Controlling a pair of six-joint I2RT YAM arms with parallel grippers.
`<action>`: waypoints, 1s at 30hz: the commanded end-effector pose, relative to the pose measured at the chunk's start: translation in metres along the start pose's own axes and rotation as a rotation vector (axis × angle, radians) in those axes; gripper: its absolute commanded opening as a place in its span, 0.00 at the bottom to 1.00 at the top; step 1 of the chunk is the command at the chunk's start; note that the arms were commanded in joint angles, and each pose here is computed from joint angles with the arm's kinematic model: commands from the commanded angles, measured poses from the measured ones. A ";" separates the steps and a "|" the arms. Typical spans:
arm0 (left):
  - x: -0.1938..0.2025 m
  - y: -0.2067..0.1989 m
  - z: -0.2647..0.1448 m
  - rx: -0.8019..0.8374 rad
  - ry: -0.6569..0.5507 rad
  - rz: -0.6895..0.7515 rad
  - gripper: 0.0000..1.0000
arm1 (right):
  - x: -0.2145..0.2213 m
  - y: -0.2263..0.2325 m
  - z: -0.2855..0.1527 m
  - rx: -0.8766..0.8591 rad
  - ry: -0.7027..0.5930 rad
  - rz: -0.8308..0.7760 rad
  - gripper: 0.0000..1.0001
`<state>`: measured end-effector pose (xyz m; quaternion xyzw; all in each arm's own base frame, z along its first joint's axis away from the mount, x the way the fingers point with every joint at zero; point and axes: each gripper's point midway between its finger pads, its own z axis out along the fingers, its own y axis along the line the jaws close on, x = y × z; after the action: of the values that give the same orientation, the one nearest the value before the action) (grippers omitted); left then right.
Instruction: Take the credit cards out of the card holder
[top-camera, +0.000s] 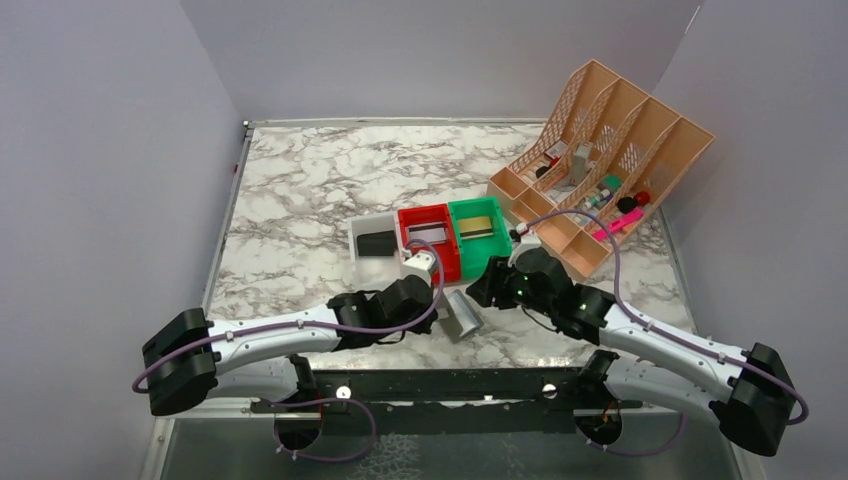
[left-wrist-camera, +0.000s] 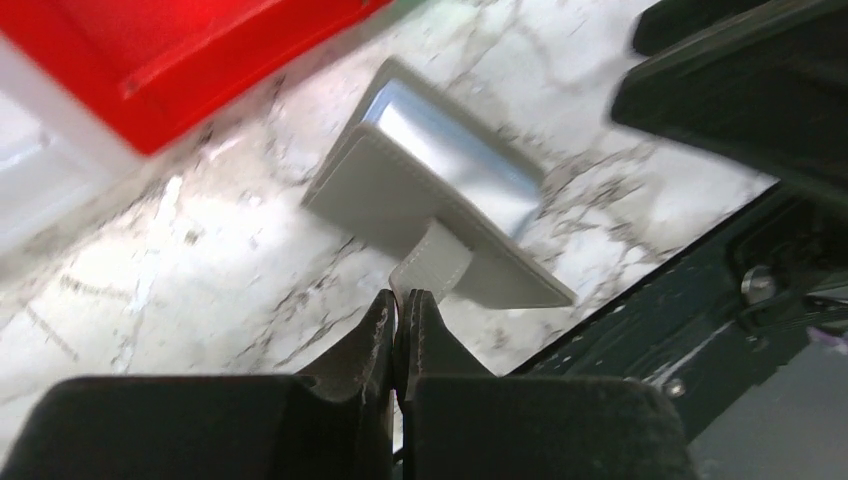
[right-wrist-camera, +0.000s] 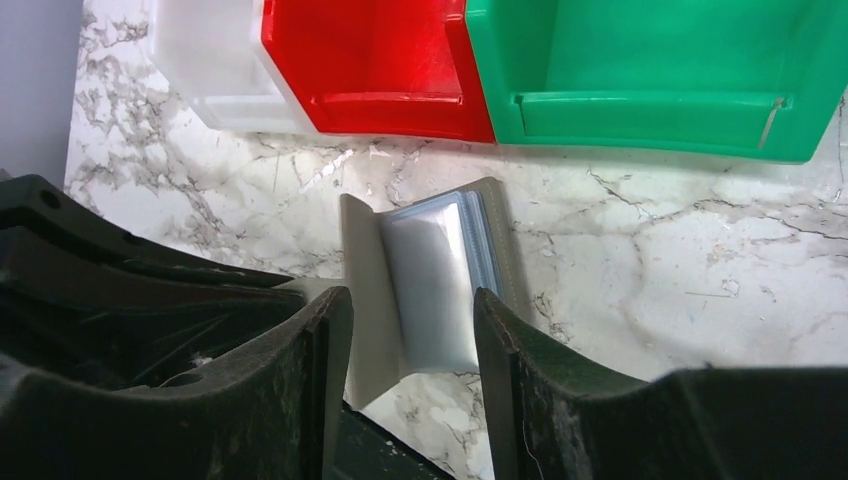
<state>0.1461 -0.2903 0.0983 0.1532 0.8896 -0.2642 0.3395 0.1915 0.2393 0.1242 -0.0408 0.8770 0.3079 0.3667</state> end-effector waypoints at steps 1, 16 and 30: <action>0.026 0.036 -0.006 -0.112 0.034 -0.048 0.00 | -0.004 0.004 0.003 -0.029 -0.032 -0.015 0.51; 0.053 0.071 -0.030 -0.125 -0.015 -0.196 0.00 | 0.040 0.025 0.042 -0.112 0.264 -0.116 0.47; 0.054 0.073 -0.032 -0.144 0.002 -0.165 0.00 | 0.074 0.016 0.036 -0.119 0.410 -0.083 0.55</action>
<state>0.1183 -0.2095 0.0486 0.0569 0.9186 -0.2338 0.3136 0.1674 0.2857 0.0733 -0.1498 0.9049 0.3290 0.2249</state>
